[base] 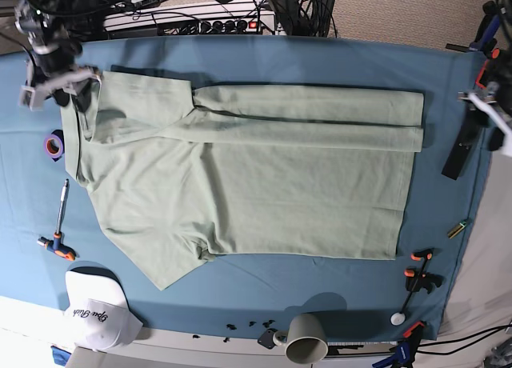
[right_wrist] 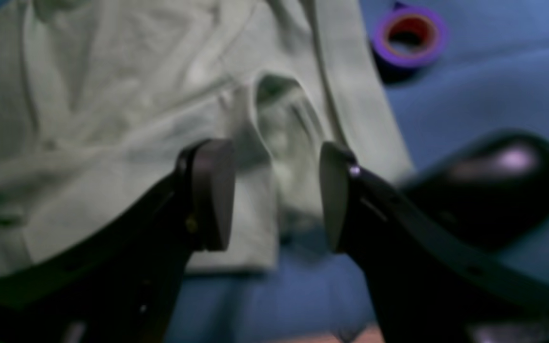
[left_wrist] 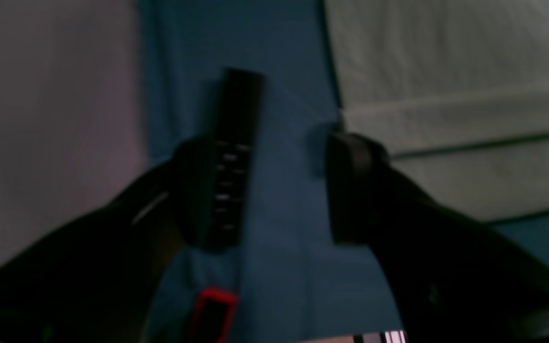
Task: Fold the T-shirt properly
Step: 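Release the fabric and raise both grippers away from the shirt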
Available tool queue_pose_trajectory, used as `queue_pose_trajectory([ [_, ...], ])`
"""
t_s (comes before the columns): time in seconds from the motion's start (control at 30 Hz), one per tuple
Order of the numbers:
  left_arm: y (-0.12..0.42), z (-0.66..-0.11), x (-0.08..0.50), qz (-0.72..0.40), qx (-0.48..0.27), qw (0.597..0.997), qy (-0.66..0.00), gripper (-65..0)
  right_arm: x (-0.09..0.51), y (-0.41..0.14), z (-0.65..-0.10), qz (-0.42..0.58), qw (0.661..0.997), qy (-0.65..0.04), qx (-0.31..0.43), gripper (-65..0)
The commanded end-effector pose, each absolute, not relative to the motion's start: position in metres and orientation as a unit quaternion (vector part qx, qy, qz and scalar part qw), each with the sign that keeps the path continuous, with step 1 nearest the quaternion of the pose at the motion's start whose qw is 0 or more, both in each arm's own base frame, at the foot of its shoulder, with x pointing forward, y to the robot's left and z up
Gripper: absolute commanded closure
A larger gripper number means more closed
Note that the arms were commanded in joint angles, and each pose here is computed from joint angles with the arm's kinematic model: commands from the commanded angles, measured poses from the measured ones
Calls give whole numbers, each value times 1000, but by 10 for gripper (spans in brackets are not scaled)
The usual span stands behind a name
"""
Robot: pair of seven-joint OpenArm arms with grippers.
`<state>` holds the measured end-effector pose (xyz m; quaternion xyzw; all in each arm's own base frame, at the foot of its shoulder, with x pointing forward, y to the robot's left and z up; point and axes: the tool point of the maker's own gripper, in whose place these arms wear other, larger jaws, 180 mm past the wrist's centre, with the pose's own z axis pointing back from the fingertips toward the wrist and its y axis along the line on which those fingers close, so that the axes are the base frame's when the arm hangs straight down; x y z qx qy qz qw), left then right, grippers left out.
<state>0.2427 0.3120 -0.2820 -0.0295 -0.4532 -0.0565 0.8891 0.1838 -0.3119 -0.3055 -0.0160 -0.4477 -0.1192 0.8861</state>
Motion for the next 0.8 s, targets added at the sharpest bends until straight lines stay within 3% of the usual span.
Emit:
queue_pose_trajectory([
  [0.0,320,-262,247,-61,-18,877,-477,-361,182,-316,-296,-115,880,-459,-23,-290],
  [0.13,337,-249,241,-48,-5,872,-487,-361,157,-311,-322,-155,891,-427,0,-290],
  [0.33,334,-250,238,-55,-12,874,-483,-361,151,-282,-358,-234,870,-422,104,-290],
  [0.63,334,-250,238,-55,-12,873,-484,-361,152,-276,-388,-280,856,-405,159,-288],
  [0.7,334,-250,238,-55,-12,873,-484,-361,154,-272,-385,-273,854,-408,171,-218],
  [0.77,334,-250,238,-55,-12,874,-483,-361,155,-264,-382,-255,854,-412,188,-87],
])
